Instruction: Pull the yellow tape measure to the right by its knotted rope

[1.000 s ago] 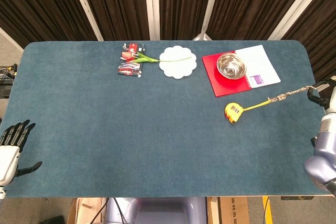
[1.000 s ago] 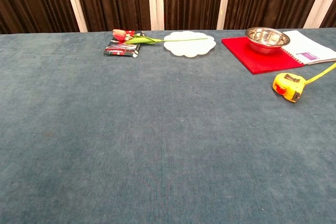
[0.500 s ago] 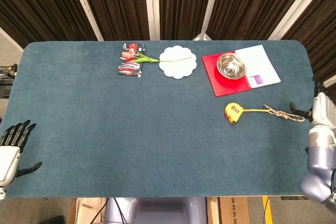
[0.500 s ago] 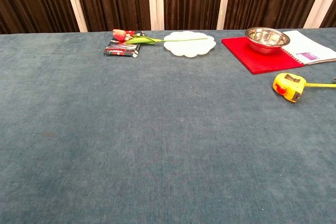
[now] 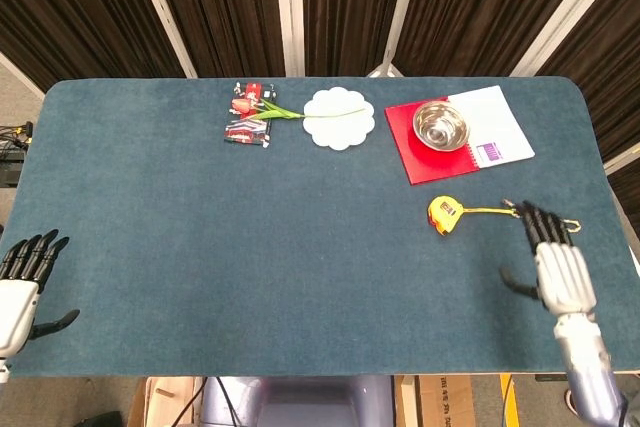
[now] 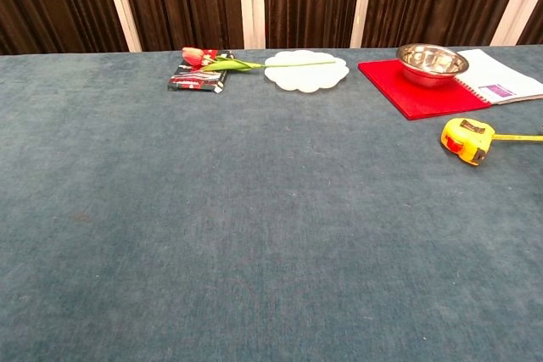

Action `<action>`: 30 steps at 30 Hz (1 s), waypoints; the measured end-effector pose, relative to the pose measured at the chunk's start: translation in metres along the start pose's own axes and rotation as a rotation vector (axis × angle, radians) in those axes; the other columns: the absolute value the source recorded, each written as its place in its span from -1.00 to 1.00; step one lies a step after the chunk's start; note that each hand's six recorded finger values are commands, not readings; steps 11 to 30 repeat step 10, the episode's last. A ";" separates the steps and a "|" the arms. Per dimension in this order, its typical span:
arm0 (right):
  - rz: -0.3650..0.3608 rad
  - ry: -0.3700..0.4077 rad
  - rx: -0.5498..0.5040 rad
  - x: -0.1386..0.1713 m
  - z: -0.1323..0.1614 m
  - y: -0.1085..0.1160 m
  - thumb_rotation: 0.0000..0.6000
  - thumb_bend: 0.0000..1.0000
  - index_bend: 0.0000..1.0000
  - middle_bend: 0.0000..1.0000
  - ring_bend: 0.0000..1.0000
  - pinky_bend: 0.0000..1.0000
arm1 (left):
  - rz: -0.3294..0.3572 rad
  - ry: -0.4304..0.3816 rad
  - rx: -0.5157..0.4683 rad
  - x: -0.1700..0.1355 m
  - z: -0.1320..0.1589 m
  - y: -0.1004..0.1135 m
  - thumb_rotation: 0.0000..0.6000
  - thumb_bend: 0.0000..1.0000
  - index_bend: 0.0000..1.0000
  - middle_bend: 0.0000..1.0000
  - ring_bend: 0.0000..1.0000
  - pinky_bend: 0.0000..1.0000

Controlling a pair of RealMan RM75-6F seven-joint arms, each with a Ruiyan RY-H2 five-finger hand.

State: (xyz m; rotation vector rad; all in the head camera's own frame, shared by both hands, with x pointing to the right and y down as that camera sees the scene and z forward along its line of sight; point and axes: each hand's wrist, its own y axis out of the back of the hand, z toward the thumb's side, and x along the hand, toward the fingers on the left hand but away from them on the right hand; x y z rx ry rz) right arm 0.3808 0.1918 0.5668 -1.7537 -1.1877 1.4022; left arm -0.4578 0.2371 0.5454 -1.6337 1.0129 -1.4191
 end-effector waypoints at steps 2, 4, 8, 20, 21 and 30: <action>-0.009 0.036 0.026 0.023 0.003 -0.003 1.00 -0.36 -1.00 -1.00 -1.00 -1.00 | -0.002 0.000 0.003 0.000 0.000 0.000 1.00 -1.00 -1.00 -1.00 -1.00 -1.00; -0.018 0.043 0.044 0.039 0.001 -0.005 1.00 -0.36 -1.00 -1.00 -1.00 -1.00 | -0.002 0.001 0.003 0.000 0.000 -0.001 1.00 -1.00 -1.00 -1.00 -1.00 -1.00; -0.030 0.029 0.066 0.056 -0.008 -0.007 1.00 -0.36 -1.00 -1.00 -1.00 -1.00 | -0.001 0.005 0.004 0.000 -0.001 -0.001 1.00 -1.00 -1.00 -1.00 -1.00 -1.00; -0.033 0.023 0.065 0.057 -0.010 -0.008 1.00 -0.36 -1.00 -1.00 -1.00 -1.00 | -0.002 0.008 0.005 0.000 -0.002 -0.001 1.00 -1.00 -1.00 -1.00 -1.00 -1.00; -0.033 0.023 0.065 0.057 -0.010 -0.008 1.00 -0.36 -1.00 -1.00 -1.00 -1.00 | -0.002 0.008 0.005 0.000 -0.002 -0.001 1.00 -1.00 -1.00 -1.00 -1.00 -1.00; -0.033 0.023 0.065 0.057 -0.010 -0.008 1.00 -0.36 -1.00 -1.00 -1.00 -1.00 | -0.002 0.008 0.005 0.000 -0.002 -0.001 1.00 -1.00 -1.00 -1.00 -1.00 -1.00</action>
